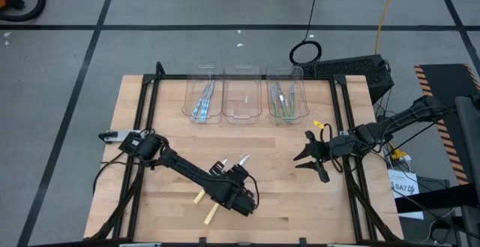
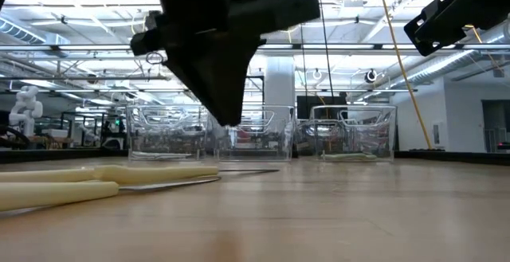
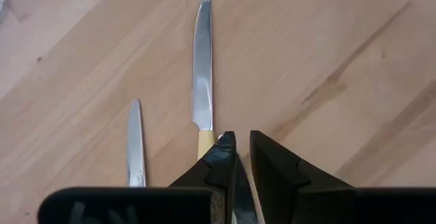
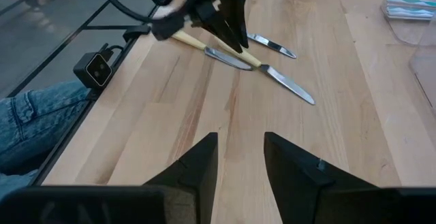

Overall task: Sort silverware by color (type)
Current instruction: Put the yellow knife into the middle transparent bin

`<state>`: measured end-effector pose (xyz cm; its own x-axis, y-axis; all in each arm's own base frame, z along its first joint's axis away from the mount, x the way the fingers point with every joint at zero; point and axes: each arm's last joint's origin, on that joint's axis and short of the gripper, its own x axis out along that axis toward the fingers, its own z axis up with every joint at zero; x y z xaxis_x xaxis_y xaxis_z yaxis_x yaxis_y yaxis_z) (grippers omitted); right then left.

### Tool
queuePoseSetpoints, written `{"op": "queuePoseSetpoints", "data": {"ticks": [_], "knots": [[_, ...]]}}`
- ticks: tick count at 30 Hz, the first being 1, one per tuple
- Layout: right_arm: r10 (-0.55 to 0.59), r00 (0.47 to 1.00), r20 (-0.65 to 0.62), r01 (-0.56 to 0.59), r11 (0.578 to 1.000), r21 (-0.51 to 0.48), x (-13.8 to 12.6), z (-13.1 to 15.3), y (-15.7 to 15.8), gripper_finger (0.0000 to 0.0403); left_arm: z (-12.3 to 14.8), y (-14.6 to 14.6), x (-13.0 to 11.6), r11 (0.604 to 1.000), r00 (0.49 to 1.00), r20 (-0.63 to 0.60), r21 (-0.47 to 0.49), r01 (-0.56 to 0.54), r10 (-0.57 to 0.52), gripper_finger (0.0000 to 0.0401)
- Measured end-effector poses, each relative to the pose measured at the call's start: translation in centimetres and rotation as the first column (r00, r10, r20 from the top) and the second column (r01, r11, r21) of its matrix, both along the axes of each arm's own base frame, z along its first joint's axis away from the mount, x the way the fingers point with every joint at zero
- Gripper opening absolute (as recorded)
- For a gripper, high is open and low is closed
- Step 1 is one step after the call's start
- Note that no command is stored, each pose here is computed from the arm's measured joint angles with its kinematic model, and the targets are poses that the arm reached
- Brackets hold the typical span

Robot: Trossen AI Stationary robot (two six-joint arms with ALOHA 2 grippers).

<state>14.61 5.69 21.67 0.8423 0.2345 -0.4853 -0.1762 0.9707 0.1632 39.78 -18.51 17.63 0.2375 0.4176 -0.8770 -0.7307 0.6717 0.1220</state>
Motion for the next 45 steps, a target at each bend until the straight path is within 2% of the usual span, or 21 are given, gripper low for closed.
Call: {"op": "queuePoseSetpoints", "data": {"ticks": [8, 11, 19, 23, 29, 34, 40, 45], "knots": [[-0.001, 1.000, 0.000, 0.001, 1.000, 0.001, 0.0, 0.0, 0.0, 0.0116, -0.2, -0.1, -0.4, 0.999, 1.000, -0.013, 0.031, -0.015, 0.016, 0.0056], [-0.001, 1.000, -0.001, 0.001, 1.000, 0.002, 0.0, 0.0, 0.0, 0.0116, -0.6, 0.3, -0.4, 1.000, 0.999, -0.046, 0.006, -0.016, 0.016, 0.0065], [-0.002, 1.000, -0.001, 0.002, 1.000, 0.002, 0.0, 0.0, 0.0, 0.0116, -0.8, 2.3, 0.5, 0.994, 0.992, -0.125, -0.108, -0.012, -0.001, 0.0142], [-0.001, 1.000, -0.001, 0.001, 1.000, 0.001, 0.0, 0.0, 0.0, 0.0116, -1.4, 3.8, 1.2, 0.994, 0.988, -0.153, -0.106, -0.006, -0.010, 0.0168], [-0.001, 1.000, -0.014, 0.001, 1.000, -0.005, -0.1, -0.1, 0.0, 0.0116, -1.8, 5.7, 1.9, 0.985, 0.981, -0.193, -0.164, -0.044, 0.012, 0.0170], [-0.001, 1.000, -0.028, 0.000, 1.000, -0.011, -0.1, -0.3, -0.1, 0.0116, -2.3, 5.9, 2.1, 0.977, 0.977, -0.212, -0.208, -0.052, 0.007, 0.0170], [-0.003, 0.999, -0.037, 0.003, 1.000, -0.010, -0.2, -0.3, -0.1, 0.0116, -3.3, 5.9, 1.7, 0.979, 0.958, -0.285, -0.187, -0.081, 0.025, 0.0170], [-0.010, 0.999, -0.042, 0.010, 1.000, 0.001, -0.2, -0.3, -0.1, 0.0116, -4.0, 5.7, 2.0, 0.981, 0.960, -0.278, -0.187, -0.057, 0.003, 0.0164]]}}
